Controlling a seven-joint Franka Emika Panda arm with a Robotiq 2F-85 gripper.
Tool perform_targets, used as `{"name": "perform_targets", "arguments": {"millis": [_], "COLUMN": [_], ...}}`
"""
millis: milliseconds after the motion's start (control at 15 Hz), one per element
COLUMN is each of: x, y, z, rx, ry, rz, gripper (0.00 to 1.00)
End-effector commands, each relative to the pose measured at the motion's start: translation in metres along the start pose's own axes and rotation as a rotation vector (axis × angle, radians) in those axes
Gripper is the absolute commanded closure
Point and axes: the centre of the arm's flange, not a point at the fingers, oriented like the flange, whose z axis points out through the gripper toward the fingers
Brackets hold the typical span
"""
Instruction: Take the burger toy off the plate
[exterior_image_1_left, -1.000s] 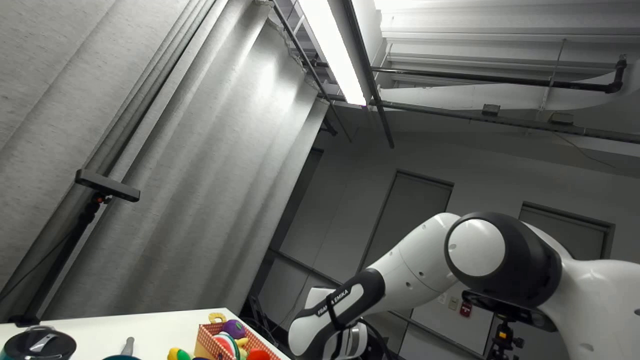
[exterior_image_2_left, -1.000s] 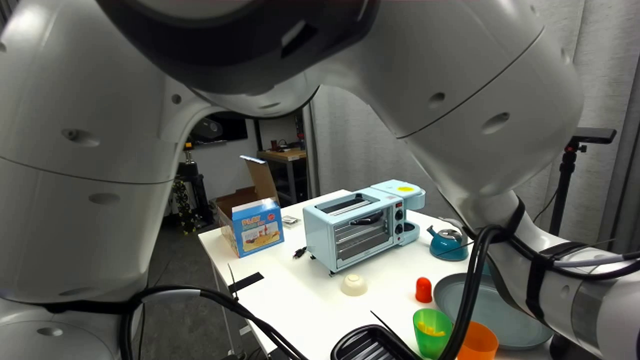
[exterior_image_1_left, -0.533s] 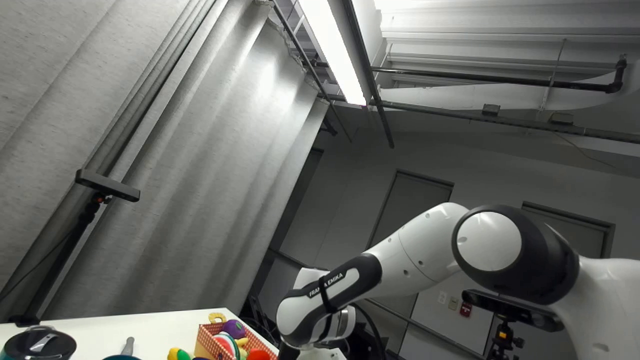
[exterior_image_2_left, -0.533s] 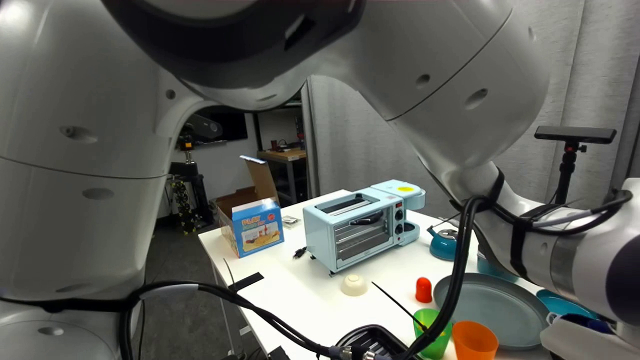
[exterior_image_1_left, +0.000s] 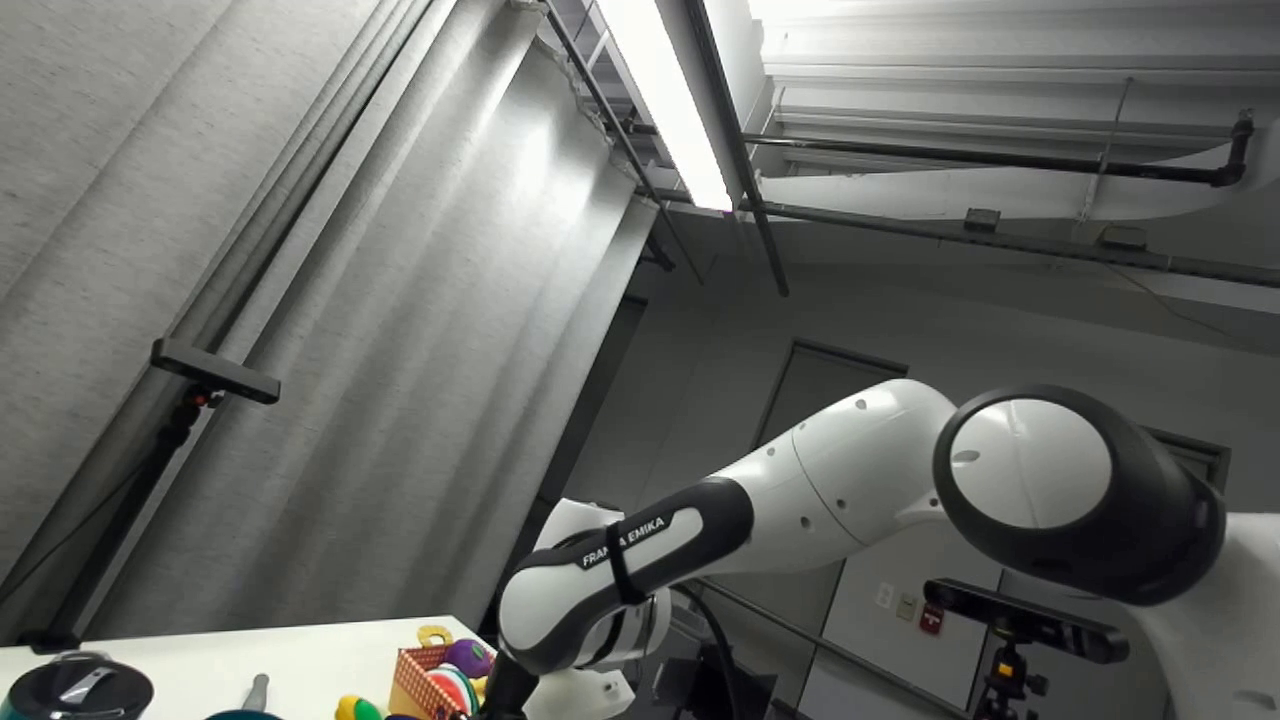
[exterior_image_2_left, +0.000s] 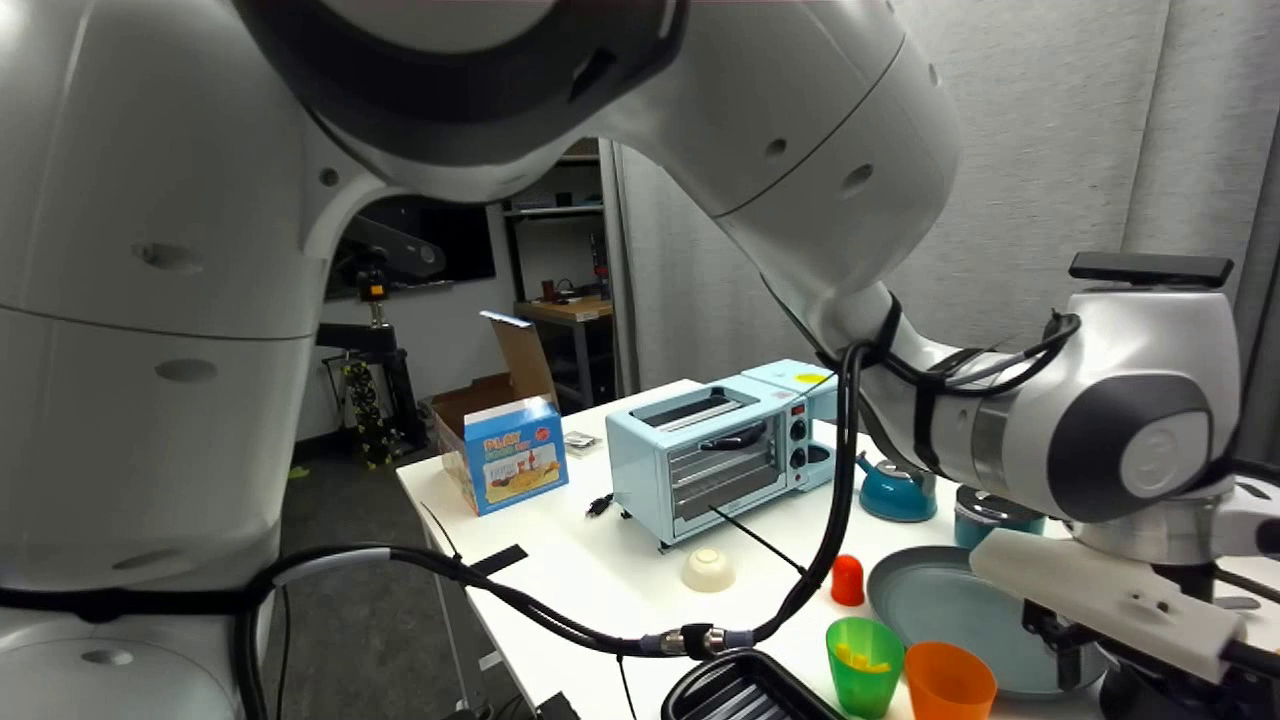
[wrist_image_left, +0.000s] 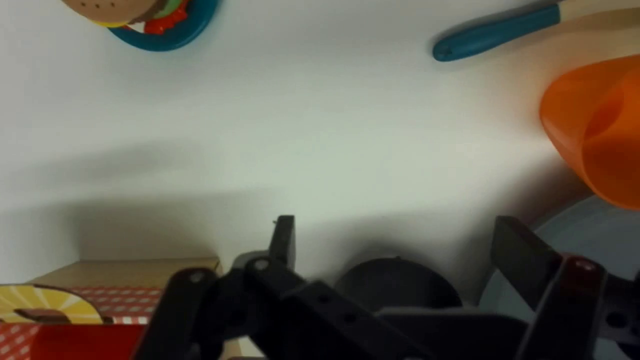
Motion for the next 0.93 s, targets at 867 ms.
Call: {"name": "perform_targets", "arguments": {"millis": [867], "x": [-0.029], "y": [-0.105], "z": [-0.062], "rx": [0.168], "ry": [0.147], "rz": [-0.242], "gripper": [0.00]}}
